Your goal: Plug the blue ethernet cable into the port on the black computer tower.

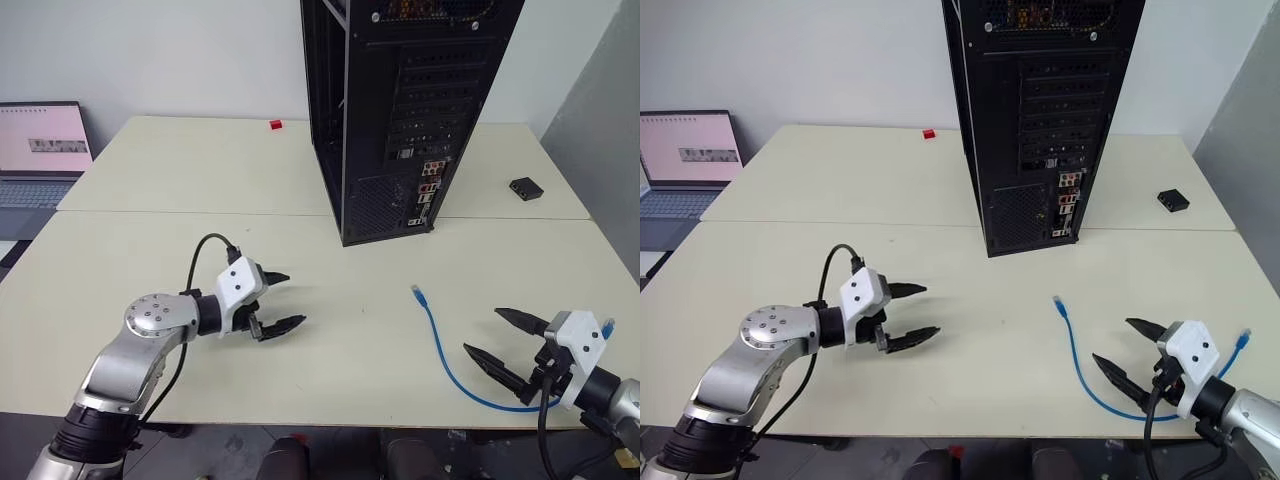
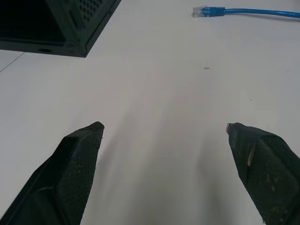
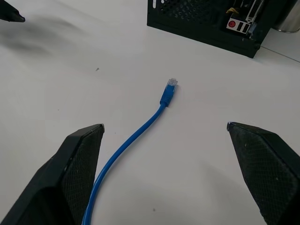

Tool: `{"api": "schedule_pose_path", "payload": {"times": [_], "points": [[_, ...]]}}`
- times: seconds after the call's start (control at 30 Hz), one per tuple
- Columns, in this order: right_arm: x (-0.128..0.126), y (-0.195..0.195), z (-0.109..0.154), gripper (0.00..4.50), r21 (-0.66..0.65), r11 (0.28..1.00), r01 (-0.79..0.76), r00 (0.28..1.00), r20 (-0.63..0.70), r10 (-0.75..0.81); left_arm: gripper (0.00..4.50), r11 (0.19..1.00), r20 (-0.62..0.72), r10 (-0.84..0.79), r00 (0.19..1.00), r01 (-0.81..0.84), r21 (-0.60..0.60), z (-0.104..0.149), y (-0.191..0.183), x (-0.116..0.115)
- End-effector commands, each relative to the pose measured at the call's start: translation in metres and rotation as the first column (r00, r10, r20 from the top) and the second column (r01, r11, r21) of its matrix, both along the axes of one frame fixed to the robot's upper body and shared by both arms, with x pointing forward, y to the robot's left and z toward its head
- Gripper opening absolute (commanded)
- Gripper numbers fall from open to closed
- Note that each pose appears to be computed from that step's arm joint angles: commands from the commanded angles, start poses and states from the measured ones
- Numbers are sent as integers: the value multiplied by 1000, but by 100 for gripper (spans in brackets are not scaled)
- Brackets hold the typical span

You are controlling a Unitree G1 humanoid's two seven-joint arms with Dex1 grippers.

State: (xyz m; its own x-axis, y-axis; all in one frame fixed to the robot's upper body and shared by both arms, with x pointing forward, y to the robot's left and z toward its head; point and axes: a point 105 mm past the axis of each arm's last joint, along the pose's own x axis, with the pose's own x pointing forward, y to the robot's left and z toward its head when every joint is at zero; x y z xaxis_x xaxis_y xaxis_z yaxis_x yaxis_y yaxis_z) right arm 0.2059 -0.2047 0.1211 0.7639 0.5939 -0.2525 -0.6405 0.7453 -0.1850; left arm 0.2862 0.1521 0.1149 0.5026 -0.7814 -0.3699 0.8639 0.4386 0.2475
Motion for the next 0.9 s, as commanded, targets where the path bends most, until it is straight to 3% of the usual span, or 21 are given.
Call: {"api": "schedule_pose_path", "payload": {"times": [0.03, 0.5, 0.63, 0.9], "points": [[-1, 2, 12, 445, -12, 1000, -12, 999, 52, 12, 448, 999, 45, -46, 998, 46, -10, 11, -7, -3], [-1, 5, 13, 445, -12, 1000, -21, 998, 51, 22, 448, 998, 58, -61, 996, 60, 6, 7, -13, -5], [3, 22, 15, 445, 37, 999, -34, 998, 46, 32, 448, 996, 36, -85, 996, 85, -4, 6, -18, -6], [23, 56, -7, 445, 86, 996, 18, 1000, -2, -18, 448, 983, 78, -182, 980, 184, -15, 17, -33, -4]]}}
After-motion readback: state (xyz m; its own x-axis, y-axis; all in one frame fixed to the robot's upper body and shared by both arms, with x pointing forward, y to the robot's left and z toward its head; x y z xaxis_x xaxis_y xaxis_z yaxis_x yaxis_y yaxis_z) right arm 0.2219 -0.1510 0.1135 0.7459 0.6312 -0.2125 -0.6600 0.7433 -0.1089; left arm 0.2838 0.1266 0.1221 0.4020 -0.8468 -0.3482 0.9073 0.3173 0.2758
